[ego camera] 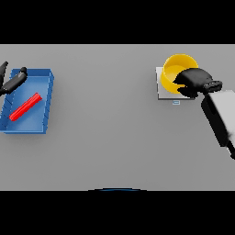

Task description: Pick up the red beaker and tilt it to pour out 1 green nut into yellow bowl. Pick up the yellow bowl and place it on the metallic measuring scale.

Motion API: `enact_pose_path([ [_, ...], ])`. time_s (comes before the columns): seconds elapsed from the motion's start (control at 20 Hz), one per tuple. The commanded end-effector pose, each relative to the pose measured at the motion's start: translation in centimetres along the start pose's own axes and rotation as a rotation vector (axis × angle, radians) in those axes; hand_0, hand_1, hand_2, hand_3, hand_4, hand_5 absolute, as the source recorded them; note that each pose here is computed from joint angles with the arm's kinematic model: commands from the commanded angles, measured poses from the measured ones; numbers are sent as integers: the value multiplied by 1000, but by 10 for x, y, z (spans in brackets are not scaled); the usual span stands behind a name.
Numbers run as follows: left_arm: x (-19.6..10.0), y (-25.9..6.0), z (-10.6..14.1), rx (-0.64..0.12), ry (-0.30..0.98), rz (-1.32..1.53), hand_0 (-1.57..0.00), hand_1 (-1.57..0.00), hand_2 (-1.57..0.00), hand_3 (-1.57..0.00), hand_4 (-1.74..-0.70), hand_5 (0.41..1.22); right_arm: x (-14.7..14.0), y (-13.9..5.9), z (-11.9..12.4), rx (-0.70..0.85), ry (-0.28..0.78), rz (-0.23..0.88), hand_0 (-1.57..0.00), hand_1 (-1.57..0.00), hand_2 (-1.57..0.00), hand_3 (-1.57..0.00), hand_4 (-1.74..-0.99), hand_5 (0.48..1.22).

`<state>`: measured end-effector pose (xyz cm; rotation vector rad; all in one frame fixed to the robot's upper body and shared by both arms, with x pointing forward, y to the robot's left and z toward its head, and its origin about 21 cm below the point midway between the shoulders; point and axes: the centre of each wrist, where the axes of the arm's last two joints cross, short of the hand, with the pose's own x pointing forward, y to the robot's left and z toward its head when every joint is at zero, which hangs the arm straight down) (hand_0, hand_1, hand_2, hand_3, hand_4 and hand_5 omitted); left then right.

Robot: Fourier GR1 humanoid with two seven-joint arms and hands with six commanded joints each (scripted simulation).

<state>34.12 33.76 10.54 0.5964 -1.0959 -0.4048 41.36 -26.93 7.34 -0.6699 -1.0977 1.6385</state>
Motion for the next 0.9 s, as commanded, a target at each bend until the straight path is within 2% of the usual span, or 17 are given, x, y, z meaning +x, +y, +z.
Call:
enact_pose_path([
  [0.0, -1, -1, 1, -7, 11, -6, 1, 1, 1, 1, -727, 715, 1, -1, 0, 2, 6, 0, -1397, -1571, -1385, -1363, -1741, 1221],
  [0.05, -2, -2, 0, -9, 16, -1, 1, 1, 1, 1, -729, 717, 0, 2, 0, 7, 0, -12, -1332, -1459, -1423, -1198, -1741, 1221],
  [0.1, 0, 2, 1, -1, 11, 0, 1, 1, 1, 1, -730, 720, -1, 1, -1, 7, -7, -22, -1128, -1322, -1330, -1057, -1701, 1221],
  [0.2, 0, 2, 1, -4, 7, 0, 1, 1, 1, 1, -733, 728, -3, 2, 0, 11, 1, -44, -721, -980, -1042, -833, -1619, 1072],
  [0.35, -1, 1, -1, -9, 12, 6, 1, 1, 1, 1, -727, 717, -5, -3, 0, 36, 35, -34, -369, -582, -693, -613, -1539, 933],
  [0.45, 1, -3, -2, -12, 2, 2, 1, 1, 1, 1, -724, 708, -6, -2, 0, 46, 16, -2, -236, -380, -519, -525, -1501, 877],
  [0.55, 0, -2, -2, -6, 3, 3, 1, 1, 1, 1, -722, 703, -5, -5, -1, 43, 3, 15, -150, -243, -375, -449, -1469, 842],
  [0.7, 0, 0, -2, -4, -3, 14, 1, 1, 1, 1, -722, 697, -5, -2, -1, 72, 28, 6, -77, -124, -202, -352, -1431, 799],
  [0.85, 1, 2, -1, -7, 7, 6, 1, 1, 1, 1, -720, 693, -3, -1, -3, 79, 31, -7, -39, -63, -103, -272, -1410, 759],
])
